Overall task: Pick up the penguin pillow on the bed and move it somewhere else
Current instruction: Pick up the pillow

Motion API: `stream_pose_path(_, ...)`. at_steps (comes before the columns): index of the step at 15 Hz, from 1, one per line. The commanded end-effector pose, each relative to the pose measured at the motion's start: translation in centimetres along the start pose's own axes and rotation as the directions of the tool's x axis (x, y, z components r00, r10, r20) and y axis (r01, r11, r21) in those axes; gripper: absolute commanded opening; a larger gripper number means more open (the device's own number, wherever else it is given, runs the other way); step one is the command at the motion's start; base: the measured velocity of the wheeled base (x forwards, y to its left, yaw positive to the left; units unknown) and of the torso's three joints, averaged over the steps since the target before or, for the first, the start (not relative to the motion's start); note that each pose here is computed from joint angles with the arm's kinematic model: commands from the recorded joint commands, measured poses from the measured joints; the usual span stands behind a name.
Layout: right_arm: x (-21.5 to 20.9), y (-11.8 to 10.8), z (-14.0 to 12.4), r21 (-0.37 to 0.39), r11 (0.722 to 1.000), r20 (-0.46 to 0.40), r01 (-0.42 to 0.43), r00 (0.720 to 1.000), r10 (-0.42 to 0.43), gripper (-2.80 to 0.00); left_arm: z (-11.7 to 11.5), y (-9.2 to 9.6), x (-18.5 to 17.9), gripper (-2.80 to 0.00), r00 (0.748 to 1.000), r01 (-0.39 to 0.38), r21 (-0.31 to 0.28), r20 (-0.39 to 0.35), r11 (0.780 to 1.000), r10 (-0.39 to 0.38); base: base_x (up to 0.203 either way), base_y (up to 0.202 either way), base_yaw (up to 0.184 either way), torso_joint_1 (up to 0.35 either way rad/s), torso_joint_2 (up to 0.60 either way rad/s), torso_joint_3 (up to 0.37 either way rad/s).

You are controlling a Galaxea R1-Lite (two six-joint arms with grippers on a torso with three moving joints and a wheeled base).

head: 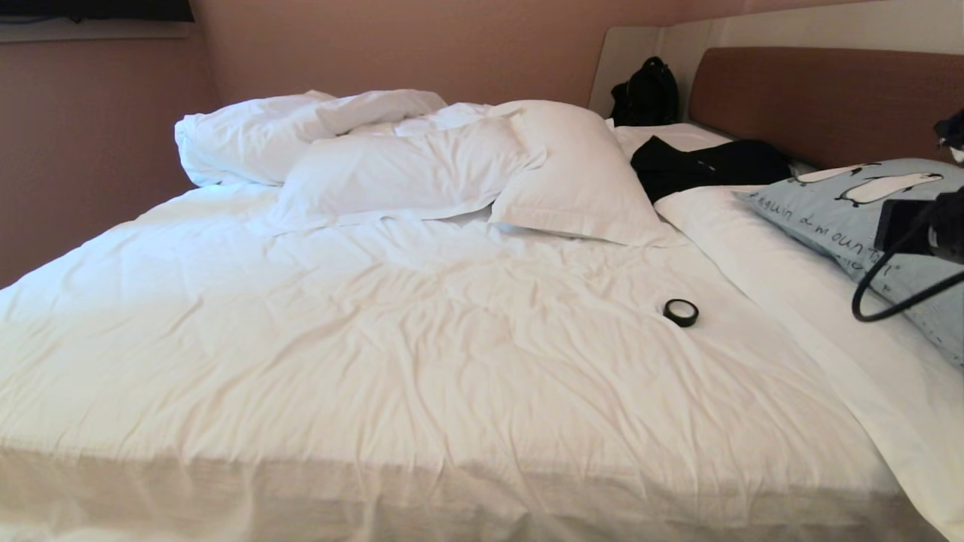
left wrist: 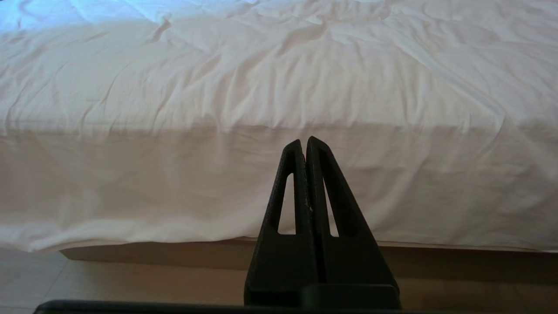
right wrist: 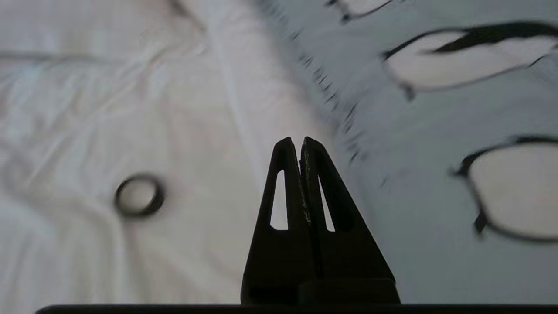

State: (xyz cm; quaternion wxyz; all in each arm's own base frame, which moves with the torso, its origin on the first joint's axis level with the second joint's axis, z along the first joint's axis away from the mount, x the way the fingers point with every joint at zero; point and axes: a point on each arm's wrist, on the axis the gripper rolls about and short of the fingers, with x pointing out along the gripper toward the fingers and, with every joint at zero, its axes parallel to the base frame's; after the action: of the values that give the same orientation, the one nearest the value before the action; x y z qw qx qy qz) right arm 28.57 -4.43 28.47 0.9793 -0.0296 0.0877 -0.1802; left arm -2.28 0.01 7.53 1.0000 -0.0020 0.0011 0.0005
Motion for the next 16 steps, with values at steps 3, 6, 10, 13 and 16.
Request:
stream_pose_path(3, 6.9, -3.1, 0.2, 0.034, 0.988, -0.088, 0.148, 0.986, -0.145, -2.80, 0.0, 0.0, 0.0, -2.80, 1.000, 0.000, -0.001, -0.001, 1.000, 0.000, 0.000, 0.000, 0.000, 0.000, 0.00, 0.000)
stream_pose_path(6, 8.8, -5.1, 1.3, 0.044, 0.981, -0.102, 0.189, 0.978, -0.184, -2.80, 0.0, 0.0, 0.0, -2.80, 1.000, 0.000, -0.001, -0.001, 1.000, 0.000, 0.000, 0.000, 0.000, 0.000, 0.00, 0.000)
stream_pose_path(10, 10.0, -7.5, 3.0, 0.071, 0.977, -0.175, 0.201, 0.967, -0.186, 0.00, 0.0, 0.0, 0.0, -2.80, 1.000, 0.000, -0.001, -0.001, 1.000, 0.000, 0.000, 0.000, 0.000, 0.000, 0.00, 0.000)
stream_pose_path(13, 11.4, -9.5, 1.7, 0.102, 0.970, -0.278, 0.219, 0.943, -0.183, 0.00, 0.0, 0.0, 0.0, -2.80, 1.000, 0.000, -0.001, -0.001, 1.000, 0.000, 0.000, 0.000, 0.000, 0.000, 0.00, 0.000)
stream_pose_path(16, 12.1, -10.9, 0.7, 0.109, 0.964, -0.309, 0.243, 0.930, -0.199, 0.00, 0.0, 0.0, 0.0, -2.80, 1.000, 0.000, -0.001, -0.001, 1.000, 0.000, 0.000, 0.000, 0.000, 0.000, 0.00, 0.000)
